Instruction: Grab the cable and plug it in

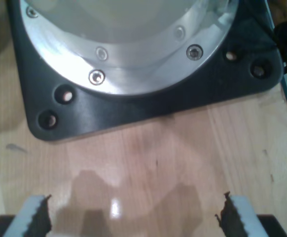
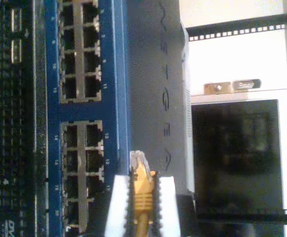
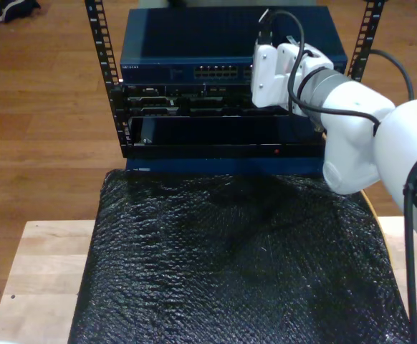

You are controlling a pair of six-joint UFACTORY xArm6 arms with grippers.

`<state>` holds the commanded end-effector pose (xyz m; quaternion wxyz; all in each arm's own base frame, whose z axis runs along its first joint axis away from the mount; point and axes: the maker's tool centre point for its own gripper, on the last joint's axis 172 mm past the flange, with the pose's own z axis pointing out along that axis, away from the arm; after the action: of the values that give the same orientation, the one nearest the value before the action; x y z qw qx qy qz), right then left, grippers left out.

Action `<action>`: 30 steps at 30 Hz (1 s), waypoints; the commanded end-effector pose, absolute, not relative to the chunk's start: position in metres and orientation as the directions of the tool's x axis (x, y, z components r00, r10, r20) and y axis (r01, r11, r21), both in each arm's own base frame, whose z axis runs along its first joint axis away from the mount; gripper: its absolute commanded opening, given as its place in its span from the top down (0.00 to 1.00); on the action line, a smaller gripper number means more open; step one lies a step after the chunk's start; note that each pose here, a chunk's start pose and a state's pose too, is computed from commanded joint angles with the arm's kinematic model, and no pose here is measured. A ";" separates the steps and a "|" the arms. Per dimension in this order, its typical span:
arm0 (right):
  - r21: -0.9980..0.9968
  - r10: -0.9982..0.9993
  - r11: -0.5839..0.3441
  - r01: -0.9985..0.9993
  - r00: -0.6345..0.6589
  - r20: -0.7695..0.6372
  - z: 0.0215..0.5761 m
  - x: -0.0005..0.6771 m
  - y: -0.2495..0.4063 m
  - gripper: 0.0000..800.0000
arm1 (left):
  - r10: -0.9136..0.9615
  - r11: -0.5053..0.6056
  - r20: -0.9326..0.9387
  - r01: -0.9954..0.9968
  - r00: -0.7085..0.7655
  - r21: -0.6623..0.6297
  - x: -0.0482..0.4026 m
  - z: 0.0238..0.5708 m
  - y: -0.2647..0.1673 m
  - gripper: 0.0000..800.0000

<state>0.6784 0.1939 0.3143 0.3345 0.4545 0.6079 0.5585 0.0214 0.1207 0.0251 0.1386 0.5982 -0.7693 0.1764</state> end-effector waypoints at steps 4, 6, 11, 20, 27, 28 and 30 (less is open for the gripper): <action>0.988 0.921 -0.052 0.146 -0.375 0.103 0.316 0.677 0.194 1.00 | -0.871 0.222 0.424 -0.969 -0.246 -0.106 0.021 0.025 0.121 0.00; 0.991 0.918 -0.063 0.122 -0.383 0.105 0.315 0.675 0.194 1.00 | -0.871 0.222 0.424 -0.969 -0.246 -0.106 0.021 0.025 0.121 0.00; 0.997 0.935 -0.072 0.029 -0.345 0.077 0.325 0.674 0.179 1.00 | -0.871 0.222 0.424 -0.969 -0.246 -0.106 0.021 0.025 0.121 0.00; 0.998 0.973 -0.029 -0.055 -0.229 0.016 0.320 0.676 0.170 1.00 | -0.871 0.222 0.424 -0.969 -0.246 -0.106 0.021 0.025 0.121 0.00; 0.998 0.992 -0.014 -0.064 -0.124 0.006 0.310 0.673 0.159 1.00 | -0.871 0.222 0.424 -0.969 -0.246 -0.106 0.021 0.025 0.121 0.00; 0.998 0.993 -0.018 -0.066 -0.116 0.010 0.309 0.672 0.158 1.00 | -0.871 0.222 0.424 -0.969 -0.246 -0.106 0.021 0.025 0.121 0.00; 0.997 0.995 -0.031 -0.067 -0.098 0.024 0.308 0.669 0.159 1.00 | -0.871 0.222 0.424 -0.969 -0.246 -0.106 0.021 0.025 0.121 0.00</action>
<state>0.6690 0.1586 0.3085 0.4849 0.4648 0.4993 0.5472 0.0214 0.1207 0.0251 0.1386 0.5982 -0.7693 0.1764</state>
